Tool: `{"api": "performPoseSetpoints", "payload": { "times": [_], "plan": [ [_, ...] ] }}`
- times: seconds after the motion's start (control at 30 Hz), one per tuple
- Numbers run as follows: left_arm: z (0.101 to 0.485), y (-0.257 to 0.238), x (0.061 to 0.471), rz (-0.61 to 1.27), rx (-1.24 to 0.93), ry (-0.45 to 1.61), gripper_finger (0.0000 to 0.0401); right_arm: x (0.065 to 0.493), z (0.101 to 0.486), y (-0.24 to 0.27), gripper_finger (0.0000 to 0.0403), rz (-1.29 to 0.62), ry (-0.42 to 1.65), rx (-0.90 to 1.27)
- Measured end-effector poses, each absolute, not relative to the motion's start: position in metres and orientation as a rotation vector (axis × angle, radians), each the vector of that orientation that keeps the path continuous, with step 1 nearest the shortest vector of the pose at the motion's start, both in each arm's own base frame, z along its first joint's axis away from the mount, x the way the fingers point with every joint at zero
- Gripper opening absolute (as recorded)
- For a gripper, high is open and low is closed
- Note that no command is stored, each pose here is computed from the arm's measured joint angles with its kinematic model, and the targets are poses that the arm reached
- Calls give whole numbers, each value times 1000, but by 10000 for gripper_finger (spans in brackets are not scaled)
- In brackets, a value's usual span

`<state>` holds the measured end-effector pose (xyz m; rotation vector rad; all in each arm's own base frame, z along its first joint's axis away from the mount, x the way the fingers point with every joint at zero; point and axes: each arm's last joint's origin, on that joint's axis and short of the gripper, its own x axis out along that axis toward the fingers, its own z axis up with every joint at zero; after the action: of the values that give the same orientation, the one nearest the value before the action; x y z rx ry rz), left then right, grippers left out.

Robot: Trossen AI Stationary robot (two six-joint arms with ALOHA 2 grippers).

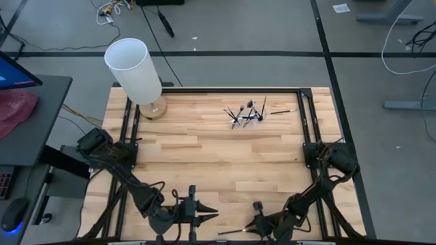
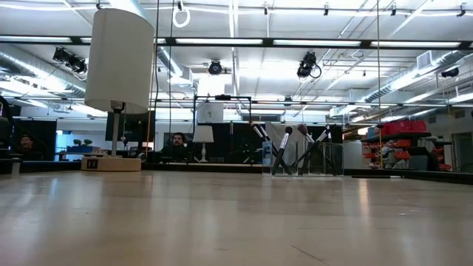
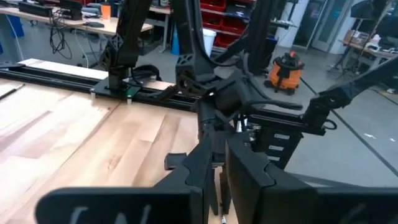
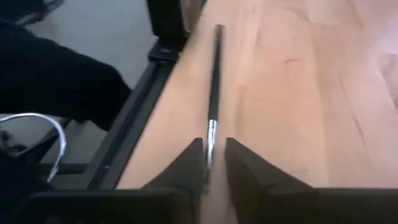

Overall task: Put items in baskets/containers
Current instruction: Put the black eyeshadow brush into the transparent organizer

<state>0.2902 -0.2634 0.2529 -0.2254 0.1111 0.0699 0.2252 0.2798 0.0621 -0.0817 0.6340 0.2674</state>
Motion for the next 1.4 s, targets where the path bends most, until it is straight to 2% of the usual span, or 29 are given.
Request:
{"api": "performPoseSetpoints", "payload": {
  "times": [0.17,0.33,0.53,0.67,0.87,1.0,1.17,1.4],
  "plan": [
    [241,-260,300,100,-207,122,48,229,59,270,11,164,689,-35],
    [208,-255,318,129,-162,183,48,240,62,258,6,86,694,29],
    [162,-244,342,32,-170,318,59,246,81,223,2,-154,734,28],
    [136,-234,354,42,-114,378,100,244,96,205,0,-219,809,19],
    [114,-206,370,133,-13,434,186,253,105,193,0,-169,880,62],
    [102,-185,377,161,42,521,219,260,107,188,0,-134,897,73],
    [94,-166,383,109,79,623,209,263,110,184,0,-109,901,53],
    [94,-150,389,-37,74,695,138,267,117,179,0,-94,877,33]
  ]
}}
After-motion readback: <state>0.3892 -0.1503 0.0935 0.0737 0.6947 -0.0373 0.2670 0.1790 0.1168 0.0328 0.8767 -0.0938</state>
